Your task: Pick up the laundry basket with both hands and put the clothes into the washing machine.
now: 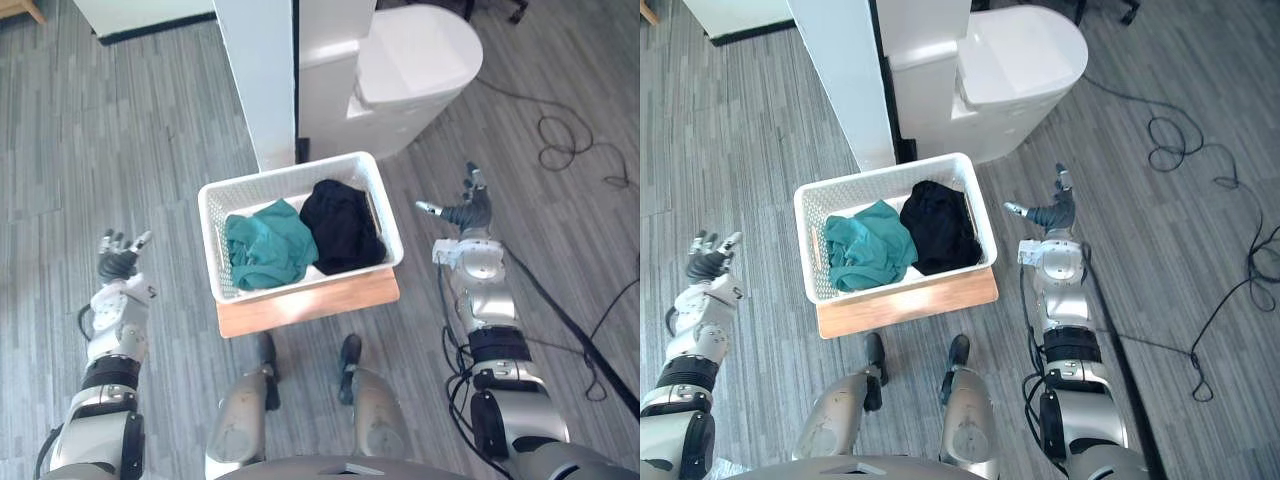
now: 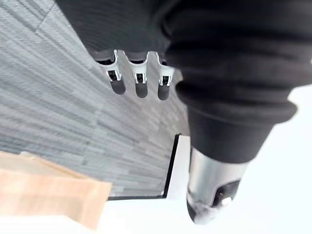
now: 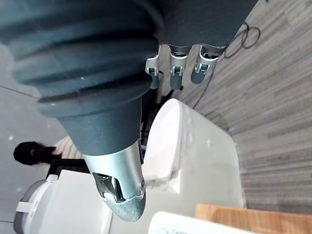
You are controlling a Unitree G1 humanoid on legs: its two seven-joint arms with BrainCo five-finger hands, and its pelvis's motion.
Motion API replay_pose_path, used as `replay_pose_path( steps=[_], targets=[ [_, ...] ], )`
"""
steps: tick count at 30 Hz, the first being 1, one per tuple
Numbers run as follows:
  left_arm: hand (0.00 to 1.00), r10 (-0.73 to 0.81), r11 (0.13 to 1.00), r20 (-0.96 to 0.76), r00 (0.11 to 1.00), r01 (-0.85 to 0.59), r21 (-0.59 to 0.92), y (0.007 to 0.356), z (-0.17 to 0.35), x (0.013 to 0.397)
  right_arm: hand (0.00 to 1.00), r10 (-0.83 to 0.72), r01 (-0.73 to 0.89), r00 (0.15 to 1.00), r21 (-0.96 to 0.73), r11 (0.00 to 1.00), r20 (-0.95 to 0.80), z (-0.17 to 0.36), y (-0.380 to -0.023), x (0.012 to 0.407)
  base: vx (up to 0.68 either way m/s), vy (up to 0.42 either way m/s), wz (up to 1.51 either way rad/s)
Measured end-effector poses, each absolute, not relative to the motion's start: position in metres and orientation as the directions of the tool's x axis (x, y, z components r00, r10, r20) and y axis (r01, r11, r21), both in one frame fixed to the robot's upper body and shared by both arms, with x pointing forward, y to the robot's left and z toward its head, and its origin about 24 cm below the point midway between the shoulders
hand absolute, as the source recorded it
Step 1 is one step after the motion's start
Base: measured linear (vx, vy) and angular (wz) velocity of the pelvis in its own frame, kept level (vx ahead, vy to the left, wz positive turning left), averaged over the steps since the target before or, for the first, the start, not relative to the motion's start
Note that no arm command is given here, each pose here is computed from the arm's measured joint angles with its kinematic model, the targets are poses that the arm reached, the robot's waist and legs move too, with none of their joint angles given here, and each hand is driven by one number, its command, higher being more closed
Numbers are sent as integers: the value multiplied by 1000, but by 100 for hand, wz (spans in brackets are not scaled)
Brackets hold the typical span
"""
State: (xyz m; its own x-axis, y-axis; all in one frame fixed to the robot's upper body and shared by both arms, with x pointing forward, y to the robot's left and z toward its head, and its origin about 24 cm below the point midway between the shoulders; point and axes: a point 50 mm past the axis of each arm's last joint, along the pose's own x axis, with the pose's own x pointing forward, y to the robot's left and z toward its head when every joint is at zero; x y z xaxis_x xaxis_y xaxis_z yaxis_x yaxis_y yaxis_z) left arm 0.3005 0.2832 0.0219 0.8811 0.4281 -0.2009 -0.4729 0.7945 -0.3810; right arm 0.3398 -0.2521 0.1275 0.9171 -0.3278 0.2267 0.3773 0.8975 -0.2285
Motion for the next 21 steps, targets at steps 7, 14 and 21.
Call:
replay_pose_path(
  steps=[7,14,21],
  targets=[
    [0,280,779,-269,921,-382,-497,227,-3,295,0,-383,461,883,-340,820,273,147,-263,344,-2,2,-1],
    [0,265,750,-268,926,-373,-546,218,-4,289,0,-379,464,879,-338,819,290,155,-257,349,16,-1,-1],
    [0,275,725,-224,935,-355,-591,216,16,309,0,-319,446,878,-368,816,356,178,-241,359,-3,2,3]
  ],
)
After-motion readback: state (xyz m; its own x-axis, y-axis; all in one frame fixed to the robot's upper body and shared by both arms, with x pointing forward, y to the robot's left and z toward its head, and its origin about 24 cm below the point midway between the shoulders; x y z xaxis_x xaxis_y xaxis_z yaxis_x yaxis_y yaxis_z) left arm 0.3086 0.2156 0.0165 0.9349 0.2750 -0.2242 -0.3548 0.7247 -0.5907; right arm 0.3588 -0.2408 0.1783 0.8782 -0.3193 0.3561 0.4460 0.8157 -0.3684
